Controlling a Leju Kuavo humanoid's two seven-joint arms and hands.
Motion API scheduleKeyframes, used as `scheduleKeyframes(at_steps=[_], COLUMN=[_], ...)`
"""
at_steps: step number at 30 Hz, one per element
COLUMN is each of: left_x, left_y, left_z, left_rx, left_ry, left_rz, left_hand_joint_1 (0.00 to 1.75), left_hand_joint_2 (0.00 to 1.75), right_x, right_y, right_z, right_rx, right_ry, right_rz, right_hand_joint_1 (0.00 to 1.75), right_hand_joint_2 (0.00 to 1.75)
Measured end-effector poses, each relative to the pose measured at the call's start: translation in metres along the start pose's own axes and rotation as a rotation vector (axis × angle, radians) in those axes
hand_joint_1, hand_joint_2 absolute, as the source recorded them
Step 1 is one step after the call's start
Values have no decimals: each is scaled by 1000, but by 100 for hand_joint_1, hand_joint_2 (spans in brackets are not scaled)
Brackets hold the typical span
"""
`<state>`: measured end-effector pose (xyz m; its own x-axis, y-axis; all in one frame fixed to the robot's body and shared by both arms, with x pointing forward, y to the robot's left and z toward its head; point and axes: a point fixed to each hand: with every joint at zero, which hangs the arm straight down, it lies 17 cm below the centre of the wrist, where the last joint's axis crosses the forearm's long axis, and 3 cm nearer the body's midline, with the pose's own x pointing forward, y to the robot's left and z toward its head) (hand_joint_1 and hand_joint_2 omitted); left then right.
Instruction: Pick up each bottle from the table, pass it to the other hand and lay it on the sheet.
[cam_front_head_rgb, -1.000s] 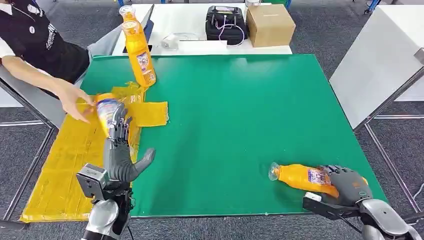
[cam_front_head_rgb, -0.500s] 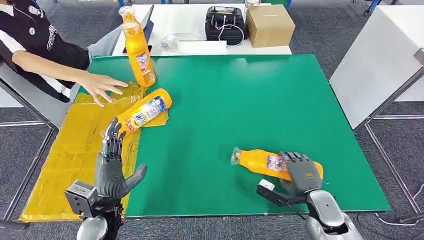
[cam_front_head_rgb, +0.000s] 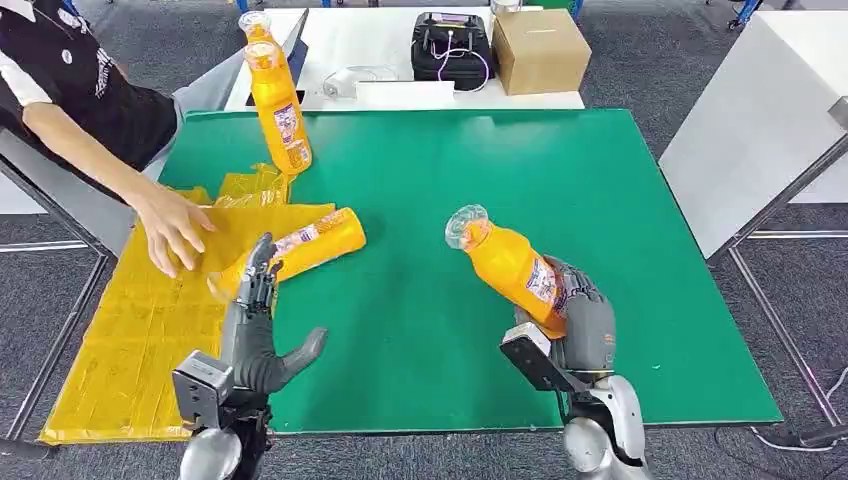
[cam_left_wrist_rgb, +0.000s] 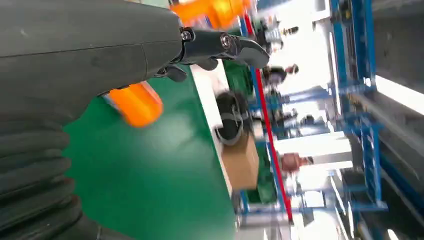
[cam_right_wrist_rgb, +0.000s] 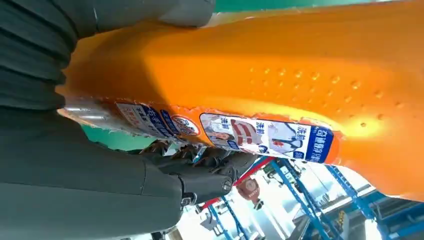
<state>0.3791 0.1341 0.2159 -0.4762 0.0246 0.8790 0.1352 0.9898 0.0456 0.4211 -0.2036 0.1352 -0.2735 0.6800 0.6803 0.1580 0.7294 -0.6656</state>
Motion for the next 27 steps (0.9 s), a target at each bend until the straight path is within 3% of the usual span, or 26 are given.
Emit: scheduleKeyframes(at_steps=[7,13,17,27], left_x=[0,-4,-10,-22], left_y=[-22,-46,-67,-94], left_z=[-4,-9,-12,-15], left_rx=[-37,-95,-154,-231], left_ry=[2,13,30,57], left_rz=[33,64,94,107], left_hand_joint_1=[0,0,0,0], left_hand_joint_2=[175,175,175,175], right_x=[5,28,56,110], right_y=[3,22,52,110], right_z=[0,-9,-14,-13], right_rx=[-14,15,87,228], right_ry=[13,-17,-53,-118], right_rz=[-60,-255,-407,-534], right_hand_joint_1=[175,175,175,175], right_hand_joint_2=[175,175,175,175])
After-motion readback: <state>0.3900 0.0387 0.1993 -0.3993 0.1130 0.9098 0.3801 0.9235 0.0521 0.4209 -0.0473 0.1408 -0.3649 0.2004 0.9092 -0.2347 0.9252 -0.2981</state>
